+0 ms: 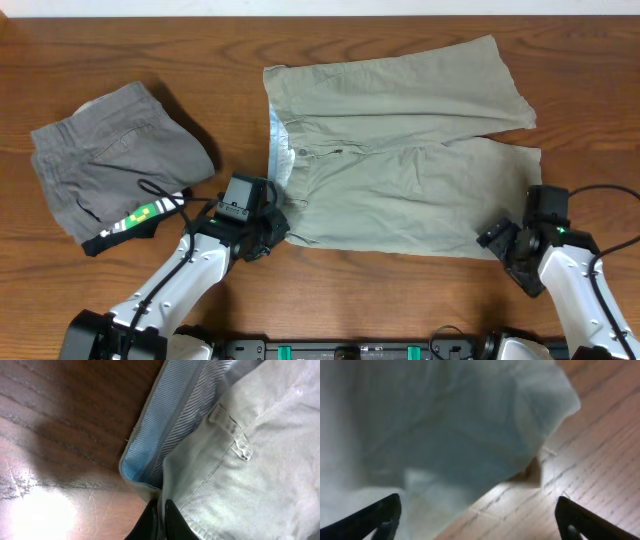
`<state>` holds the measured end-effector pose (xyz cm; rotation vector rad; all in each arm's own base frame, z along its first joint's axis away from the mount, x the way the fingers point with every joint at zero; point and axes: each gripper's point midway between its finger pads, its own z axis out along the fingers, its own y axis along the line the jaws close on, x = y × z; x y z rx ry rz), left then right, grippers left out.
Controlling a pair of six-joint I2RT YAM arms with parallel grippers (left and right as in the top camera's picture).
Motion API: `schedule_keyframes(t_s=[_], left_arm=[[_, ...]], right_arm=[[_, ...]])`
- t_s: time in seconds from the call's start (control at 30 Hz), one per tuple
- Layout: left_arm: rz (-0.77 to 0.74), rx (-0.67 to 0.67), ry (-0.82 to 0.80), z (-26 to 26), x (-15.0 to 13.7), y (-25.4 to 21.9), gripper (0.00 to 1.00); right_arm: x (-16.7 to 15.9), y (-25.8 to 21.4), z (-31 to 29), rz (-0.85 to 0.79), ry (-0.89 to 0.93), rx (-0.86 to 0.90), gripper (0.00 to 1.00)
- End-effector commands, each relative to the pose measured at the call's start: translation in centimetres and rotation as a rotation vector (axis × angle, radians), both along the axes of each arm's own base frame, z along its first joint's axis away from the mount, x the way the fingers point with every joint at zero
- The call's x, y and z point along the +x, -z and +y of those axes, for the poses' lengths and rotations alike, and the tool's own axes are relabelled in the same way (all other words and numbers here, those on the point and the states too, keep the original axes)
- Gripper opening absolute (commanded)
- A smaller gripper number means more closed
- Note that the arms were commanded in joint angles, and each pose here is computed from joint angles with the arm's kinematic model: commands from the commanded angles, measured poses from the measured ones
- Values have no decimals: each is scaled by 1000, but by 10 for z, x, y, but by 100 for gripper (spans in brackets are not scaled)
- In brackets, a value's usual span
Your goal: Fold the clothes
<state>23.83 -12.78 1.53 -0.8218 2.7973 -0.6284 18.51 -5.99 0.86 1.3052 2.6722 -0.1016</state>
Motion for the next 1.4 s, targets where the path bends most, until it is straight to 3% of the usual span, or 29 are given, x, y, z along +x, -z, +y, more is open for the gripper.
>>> schedule_keyframes(t_s=[0.0, 0.27, 0.83, 1.0, 1.17, 1.37], left_arm=[[-46, 15, 34, 0, 8, -9, 6], [-46, 16, 34, 0, 8, -9, 6], [-51, 24, 38, 1, 9, -9, 6], [-51, 24, 38, 1, 9, -9, 6], [-55, 27, 48, 1, 9, -9, 6], [-68, 37, 71, 1, 10, -9, 6]], right_arm=[[0, 0, -12, -9, 57, -54, 86], [6, -3, -21, -38, 81, -102, 69], [-2, 16, -23, -61, 140, -119, 63], [2, 17, -24, -83, 141, -123, 39], [7, 15, -26, -108, 144, -135, 2], [5, 13, -34, -100, 159, -148, 1]])
